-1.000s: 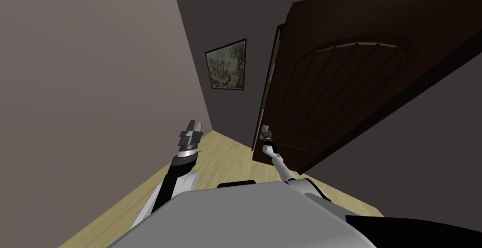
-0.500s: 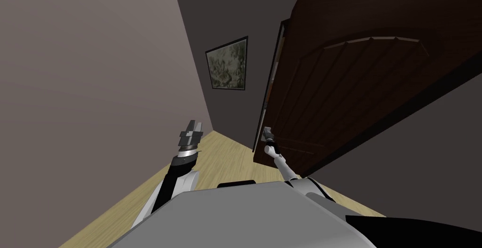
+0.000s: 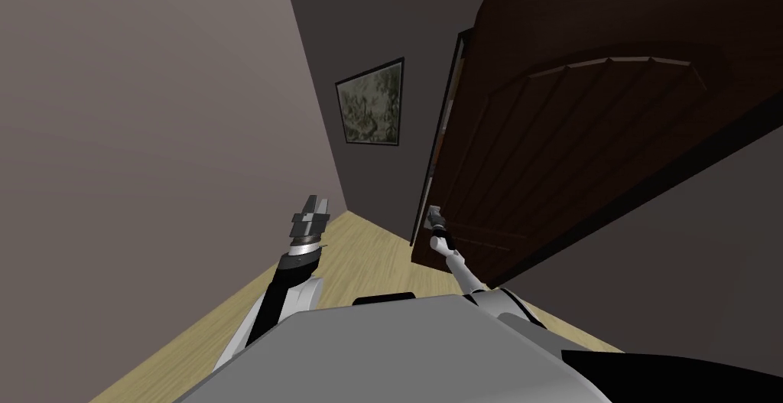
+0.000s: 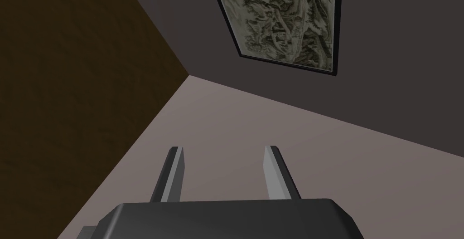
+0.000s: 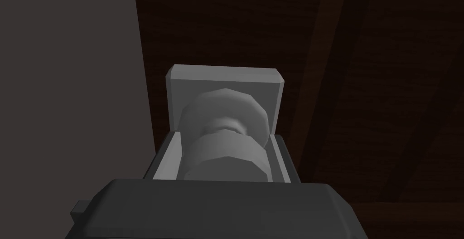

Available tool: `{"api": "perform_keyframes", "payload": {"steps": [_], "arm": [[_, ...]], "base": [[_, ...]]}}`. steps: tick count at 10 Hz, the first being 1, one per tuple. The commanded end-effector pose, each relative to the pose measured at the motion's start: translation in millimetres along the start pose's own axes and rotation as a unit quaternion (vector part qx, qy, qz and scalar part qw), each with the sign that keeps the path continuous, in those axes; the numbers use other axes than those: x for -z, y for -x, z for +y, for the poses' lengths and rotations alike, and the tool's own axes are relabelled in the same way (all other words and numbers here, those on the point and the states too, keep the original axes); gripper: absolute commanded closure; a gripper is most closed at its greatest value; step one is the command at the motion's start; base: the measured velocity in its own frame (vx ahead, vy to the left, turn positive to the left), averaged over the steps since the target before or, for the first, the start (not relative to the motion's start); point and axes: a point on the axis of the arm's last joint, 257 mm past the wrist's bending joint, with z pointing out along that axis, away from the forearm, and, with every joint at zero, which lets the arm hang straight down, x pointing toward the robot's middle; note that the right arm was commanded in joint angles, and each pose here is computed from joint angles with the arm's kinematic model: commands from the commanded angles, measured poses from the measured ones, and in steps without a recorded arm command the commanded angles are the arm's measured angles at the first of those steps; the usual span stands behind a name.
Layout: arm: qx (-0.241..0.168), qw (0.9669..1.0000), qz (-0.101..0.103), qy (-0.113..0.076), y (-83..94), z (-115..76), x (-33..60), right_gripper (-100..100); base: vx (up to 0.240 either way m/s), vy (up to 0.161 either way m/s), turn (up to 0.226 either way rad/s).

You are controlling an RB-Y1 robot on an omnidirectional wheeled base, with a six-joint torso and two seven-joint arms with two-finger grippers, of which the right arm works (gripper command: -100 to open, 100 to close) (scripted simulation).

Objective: Pull the door open

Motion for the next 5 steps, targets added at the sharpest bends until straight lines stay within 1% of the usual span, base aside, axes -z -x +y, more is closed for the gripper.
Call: {"api": "perform_keyframes", "payload": {"steps": [1, 2, 4, 5], "arm": [[-0.003, 1.0, -0.002, -0.007, 2.5, -3.1, 2.1, 100], [-0.004, 0.9999, -0.002, -0.015, 1.8, -4.3, 2.8, 100], [-0.006, 0.9996, -0.001, -0.028, 1.1, -6.5, 4.1, 100], [-0.007, 0.9995, -0.001, -0.031, 1.0, -7.0, 4.6, 100]], "base": [[-0.237, -0.077, 0.151], [-0.25, -0.016, 0.178], [-0.239, -0.096, 0.181], [-0.191, -0.043, 0.107]]}}
